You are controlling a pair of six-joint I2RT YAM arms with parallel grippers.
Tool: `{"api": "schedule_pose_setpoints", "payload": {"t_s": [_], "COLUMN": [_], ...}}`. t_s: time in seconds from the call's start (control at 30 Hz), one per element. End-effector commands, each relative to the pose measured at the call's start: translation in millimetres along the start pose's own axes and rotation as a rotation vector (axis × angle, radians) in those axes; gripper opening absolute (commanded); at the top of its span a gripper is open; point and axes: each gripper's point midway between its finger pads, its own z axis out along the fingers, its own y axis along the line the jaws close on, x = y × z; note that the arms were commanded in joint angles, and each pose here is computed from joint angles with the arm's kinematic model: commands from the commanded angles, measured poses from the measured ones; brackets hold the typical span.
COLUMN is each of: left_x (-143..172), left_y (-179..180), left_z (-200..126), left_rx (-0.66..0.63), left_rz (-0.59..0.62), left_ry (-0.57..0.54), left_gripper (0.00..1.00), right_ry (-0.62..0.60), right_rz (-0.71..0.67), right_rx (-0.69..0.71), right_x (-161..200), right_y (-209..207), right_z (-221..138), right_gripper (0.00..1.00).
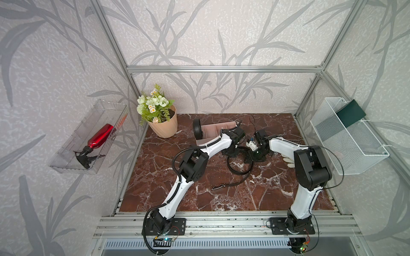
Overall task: Place the belts into the storage roll
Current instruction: Roll the belt at the center of the board.
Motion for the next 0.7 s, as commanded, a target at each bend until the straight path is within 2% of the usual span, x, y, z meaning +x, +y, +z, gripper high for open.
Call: {"api": "schedule_pose_setpoints", "payload": {"t_s": [0.0,0.17,0.3,0.43,0.53,0.6,0.67], "left_x": [29.1,24.0,23.4,21.4,34.7,51.5,72.5], "left_y": [-10.7,-21.2,-19.9,-16.9,-14.3,-11.2,-8.6], "left_z": [37.7,28.7,12.8,-30.2,-63.1,-79.9,-96.3], "left_rx": [0.034,0.090,0.114,0.120,0.126,0.128,0.147], "left_rz": [0.012,0.035,0.017,0.002,-0.030,-0.072,-0.134], "left_ry": [0.126,0.094,0.086,0.020,0.011,0.008,-0.002], "left_gripper": [0.14,0.18,0.32,0.44,0.52,0.55,0.71], "right_ry": [-0.021,0.009,0.034,0.032,0.020,0.010,0.003], "right_rz": [0.042,0.100,0.233,0.365,0.438,0.479,0.539], "right_rx": [0.107,0.157,0.214,0.271,0.306,0.299,0.309], "right_x": [-8.1,3.4,34.7,66.8,85.2,93.9,103.3], "right_y": [-13.7,-22.9,-30.4,-28.4,-26.5,-24.3,-24.0], "right_z": [-7.9,-8.1,-19.2,-31.8,-36.2,-34.6,-32.4], "right_gripper": [0.52,0.30,0.22,0.08,0.00,0.00,0.00]}}
